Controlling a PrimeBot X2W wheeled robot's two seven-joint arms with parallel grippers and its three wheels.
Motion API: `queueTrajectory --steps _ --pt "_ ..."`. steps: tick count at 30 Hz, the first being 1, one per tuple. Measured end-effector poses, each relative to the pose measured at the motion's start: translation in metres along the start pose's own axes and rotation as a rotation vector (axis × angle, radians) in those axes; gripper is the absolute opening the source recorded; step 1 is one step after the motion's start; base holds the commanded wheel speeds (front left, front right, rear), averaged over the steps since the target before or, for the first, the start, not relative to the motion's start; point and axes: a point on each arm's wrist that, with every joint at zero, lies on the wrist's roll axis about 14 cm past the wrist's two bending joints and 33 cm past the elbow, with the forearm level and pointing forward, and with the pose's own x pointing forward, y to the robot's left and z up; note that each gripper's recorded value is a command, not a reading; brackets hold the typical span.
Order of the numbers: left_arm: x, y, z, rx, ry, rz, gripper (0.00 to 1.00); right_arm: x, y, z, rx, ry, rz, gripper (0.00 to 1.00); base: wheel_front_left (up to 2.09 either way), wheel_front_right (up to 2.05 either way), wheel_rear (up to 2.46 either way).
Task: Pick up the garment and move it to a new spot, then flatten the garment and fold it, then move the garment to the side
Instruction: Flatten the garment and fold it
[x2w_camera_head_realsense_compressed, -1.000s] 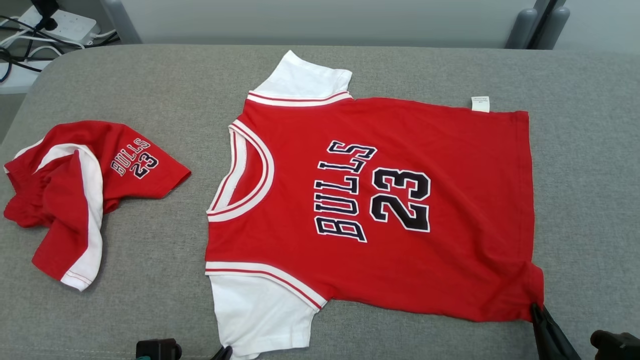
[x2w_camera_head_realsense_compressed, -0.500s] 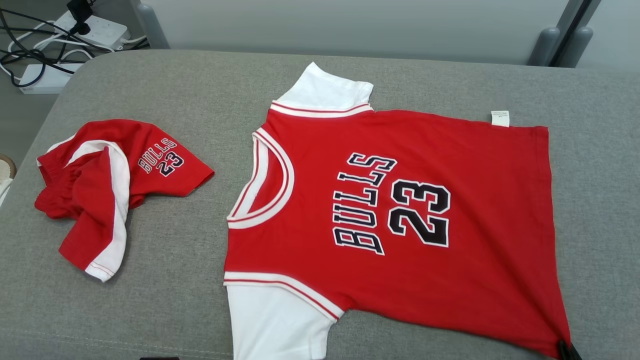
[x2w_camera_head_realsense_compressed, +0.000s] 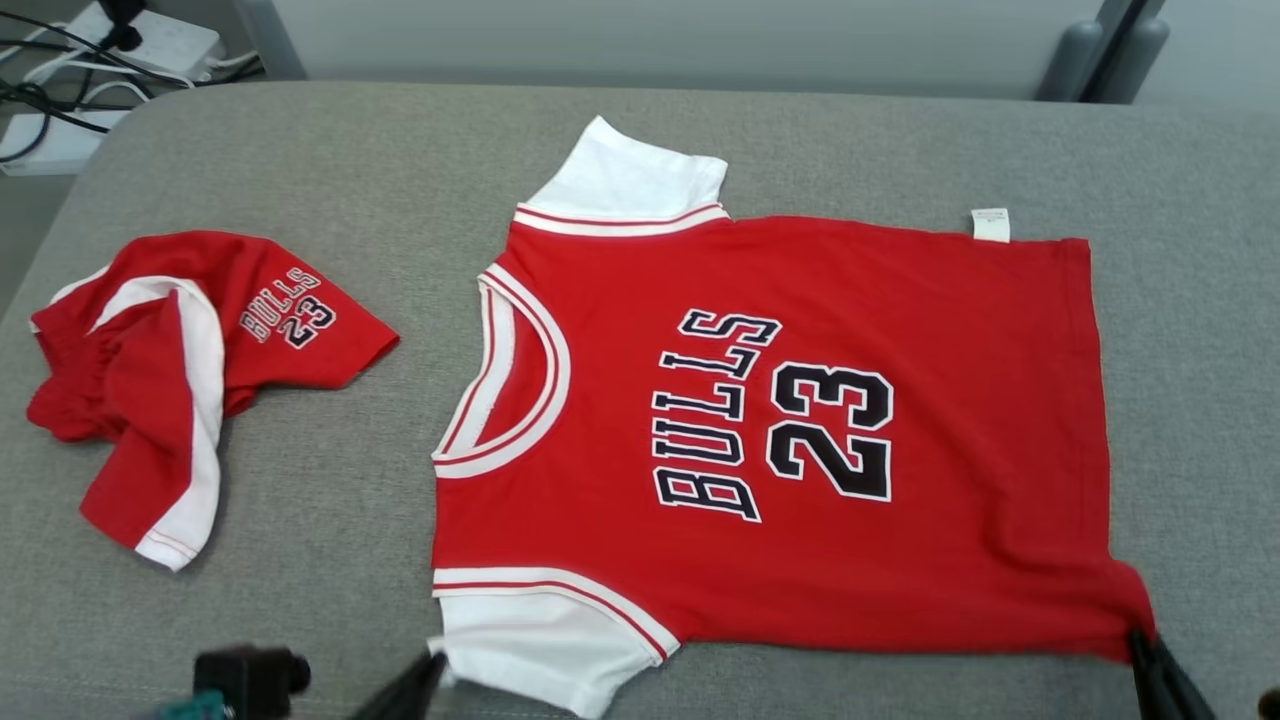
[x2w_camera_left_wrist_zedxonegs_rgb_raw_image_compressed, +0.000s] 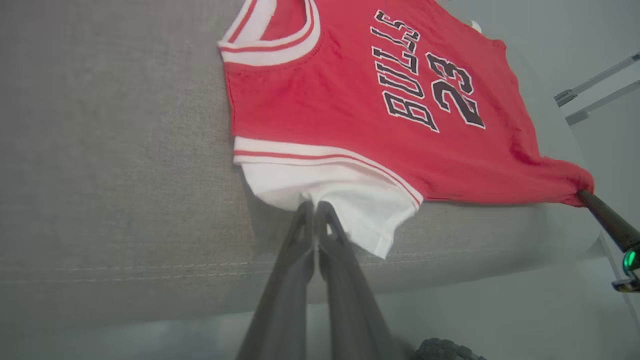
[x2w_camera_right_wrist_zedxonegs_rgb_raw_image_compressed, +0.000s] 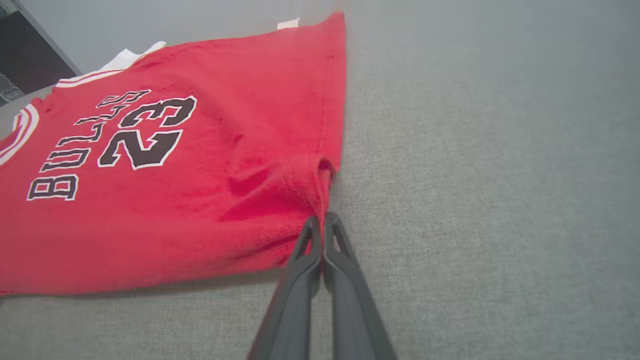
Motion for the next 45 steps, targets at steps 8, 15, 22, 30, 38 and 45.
queueTrajectory --steps 8,15,22,30,38,45 --pt "0.039 -0.016 0.075 0.085 -0.141 -0.102 0.0 0.042 0.005 0.053 0.005 -0.121 0.037 0.0 0.0 0.0 0.0" --pt "0.087 -0.02 0.117 0.092 -0.189 -0.155 0.0 0.089 0.012 0.065 0.015 -0.092 0.081 0.0 0.0 0.0 0.0" --pt "0.133 -0.013 0.135 0.075 -0.211 -0.171 0.0 0.129 0.009 0.062 0.003 -0.039 0.095 0.0 0.0 0.0 0.0" --pt "0.166 -0.004 0.143 0.061 -0.238 -0.158 0.0 0.153 0.012 0.061 0.017 -0.031 0.114 0.03 0.0 0.0 0.0" --pt "0.18 0.005 0.148 0.042 -0.299 -0.129 1.0 0.162 0.014 0.066 0.058 -0.074 0.117 1.0 0.0 0.0 0.0" --pt "0.171 0.011 0.166 0.136 -0.449 -0.071 1.0 0.158 0.007 0.081 0.058 -0.146 0.107 1.0 0.0 0.0 0.0"
